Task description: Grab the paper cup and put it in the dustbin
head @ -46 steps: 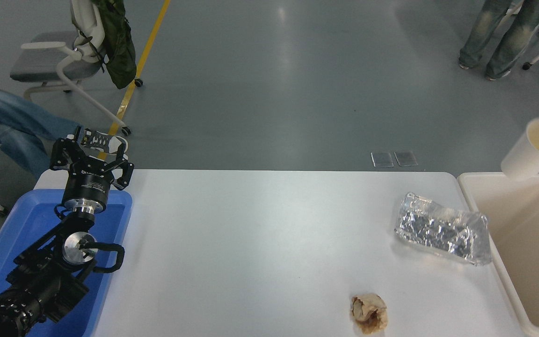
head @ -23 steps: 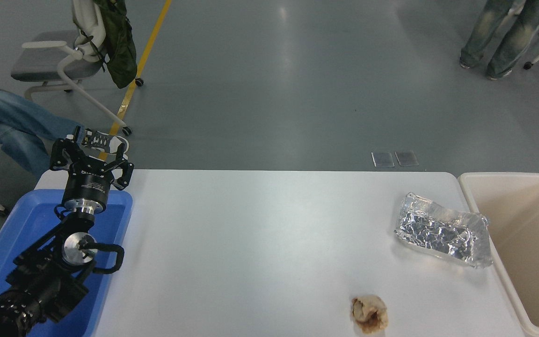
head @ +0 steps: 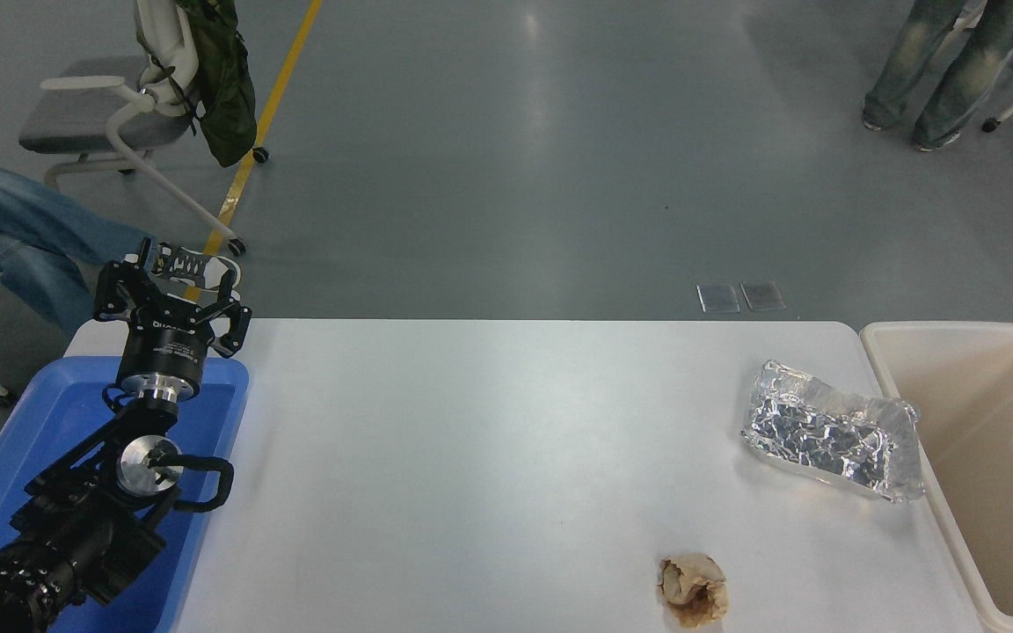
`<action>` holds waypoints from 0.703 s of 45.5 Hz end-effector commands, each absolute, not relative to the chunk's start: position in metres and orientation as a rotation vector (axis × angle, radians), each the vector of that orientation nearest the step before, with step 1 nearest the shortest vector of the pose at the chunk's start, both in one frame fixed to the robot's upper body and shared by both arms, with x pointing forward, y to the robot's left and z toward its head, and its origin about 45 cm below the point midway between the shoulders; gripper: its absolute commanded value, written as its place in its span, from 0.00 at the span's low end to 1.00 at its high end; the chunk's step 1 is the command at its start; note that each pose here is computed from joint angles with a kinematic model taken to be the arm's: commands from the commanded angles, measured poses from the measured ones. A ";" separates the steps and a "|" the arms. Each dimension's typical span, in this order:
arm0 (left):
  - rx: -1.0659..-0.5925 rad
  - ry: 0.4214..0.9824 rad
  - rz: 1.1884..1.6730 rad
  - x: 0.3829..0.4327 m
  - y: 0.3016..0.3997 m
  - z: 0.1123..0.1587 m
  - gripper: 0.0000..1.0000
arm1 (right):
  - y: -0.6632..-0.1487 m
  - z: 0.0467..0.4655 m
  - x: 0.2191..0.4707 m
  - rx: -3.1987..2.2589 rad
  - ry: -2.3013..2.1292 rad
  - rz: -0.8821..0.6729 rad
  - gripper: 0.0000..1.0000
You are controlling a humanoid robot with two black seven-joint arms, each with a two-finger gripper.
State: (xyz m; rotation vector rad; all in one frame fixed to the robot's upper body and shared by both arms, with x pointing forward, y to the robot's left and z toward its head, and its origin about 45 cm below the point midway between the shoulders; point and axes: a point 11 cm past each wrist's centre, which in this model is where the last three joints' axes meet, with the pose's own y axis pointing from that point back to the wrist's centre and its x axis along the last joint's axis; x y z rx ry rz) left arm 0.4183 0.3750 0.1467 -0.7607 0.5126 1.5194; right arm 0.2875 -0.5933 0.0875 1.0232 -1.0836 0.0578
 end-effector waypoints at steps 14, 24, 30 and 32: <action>-0.760 0.513 1.520 0.4182 0.3752 0.1466 0.99 | -0.598 0.094 0.290 0.986 -1.162 0.097 0.76; -0.761 0.513 1.519 0.4184 0.3748 0.1469 0.99 | -0.599 0.094 0.289 0.984 -1.174 0.095 0.85; -0.761 0.513 1.519 0.4184 0.3748 0.1469 0.99 | -0.597 0.109 0.303 1.028 -1.193 0.068 0.85; -0.760 0.513 1.520 0.4182 0.3752 0.1466 0.99 | -0.595 0.114 0.306 1.052 -1.196 0.049 0.85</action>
